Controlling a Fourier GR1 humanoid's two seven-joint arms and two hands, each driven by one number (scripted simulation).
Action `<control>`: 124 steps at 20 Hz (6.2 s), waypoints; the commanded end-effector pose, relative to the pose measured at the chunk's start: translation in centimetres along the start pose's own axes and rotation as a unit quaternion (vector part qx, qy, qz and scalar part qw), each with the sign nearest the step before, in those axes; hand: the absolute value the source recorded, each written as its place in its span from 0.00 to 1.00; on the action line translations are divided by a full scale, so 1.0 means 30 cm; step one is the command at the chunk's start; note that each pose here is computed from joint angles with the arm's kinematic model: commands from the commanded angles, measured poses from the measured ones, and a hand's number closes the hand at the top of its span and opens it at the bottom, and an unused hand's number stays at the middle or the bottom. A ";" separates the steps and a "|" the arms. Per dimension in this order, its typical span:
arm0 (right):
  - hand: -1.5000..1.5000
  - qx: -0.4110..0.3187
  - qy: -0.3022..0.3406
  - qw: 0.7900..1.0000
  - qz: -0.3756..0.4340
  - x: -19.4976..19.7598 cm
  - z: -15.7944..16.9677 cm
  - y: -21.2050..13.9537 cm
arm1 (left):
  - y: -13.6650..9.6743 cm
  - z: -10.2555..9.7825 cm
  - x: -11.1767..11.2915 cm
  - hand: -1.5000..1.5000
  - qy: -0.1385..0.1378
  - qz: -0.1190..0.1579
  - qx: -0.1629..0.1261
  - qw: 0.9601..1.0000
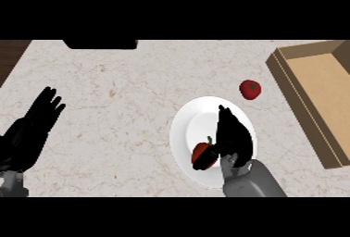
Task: Pick the bell pepper from the plate and place it in the cardboard box
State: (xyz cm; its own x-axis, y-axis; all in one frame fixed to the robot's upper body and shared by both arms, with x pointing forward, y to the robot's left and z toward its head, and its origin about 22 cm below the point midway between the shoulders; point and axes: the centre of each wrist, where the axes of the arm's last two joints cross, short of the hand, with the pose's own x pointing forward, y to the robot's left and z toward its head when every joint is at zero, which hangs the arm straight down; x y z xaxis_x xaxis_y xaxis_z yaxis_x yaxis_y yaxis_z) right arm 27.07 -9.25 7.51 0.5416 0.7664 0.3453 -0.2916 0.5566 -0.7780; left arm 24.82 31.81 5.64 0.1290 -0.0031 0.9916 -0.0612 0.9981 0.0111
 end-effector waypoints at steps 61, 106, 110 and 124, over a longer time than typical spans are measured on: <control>1.00 -0.261 -0.118 0.951 0.115 0.216 -0.246 -0.596 | 0.034 0.010 -0.024 0.50 0.000 -0.007 0.006 1.000; 0.00 -0.281 0.088 0.955 -0.030 -0.436 -0.558 -0.810 | 0.034 0.007 0.022 0.50 -0.006 -0.001 -0.006 1.000; 0.00 -0.270 0.035 0.962 -0.038 -0.513 -0.580 -0.844 | 0.007 0.010 -0.019 0.50 -0.004 0.003 -0.008 1.000; 0.00 -0.442 -0.055 0.827 -0.342 -0.587 -0.474 -0.921 | -0.008 -0.022 0.002 0.50 0.000 0.002 0.017 1.000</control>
State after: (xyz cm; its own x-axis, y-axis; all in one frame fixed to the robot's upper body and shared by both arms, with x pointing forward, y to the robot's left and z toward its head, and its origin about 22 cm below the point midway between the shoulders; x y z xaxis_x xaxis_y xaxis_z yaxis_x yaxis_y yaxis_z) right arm 38.26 -40.76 14.66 0.3375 0.4980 0.7988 0.6883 0.4483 -0.5703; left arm 24.66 32.02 5.25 0.1308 0.0024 0.9914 -0.0811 0.9967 0.0083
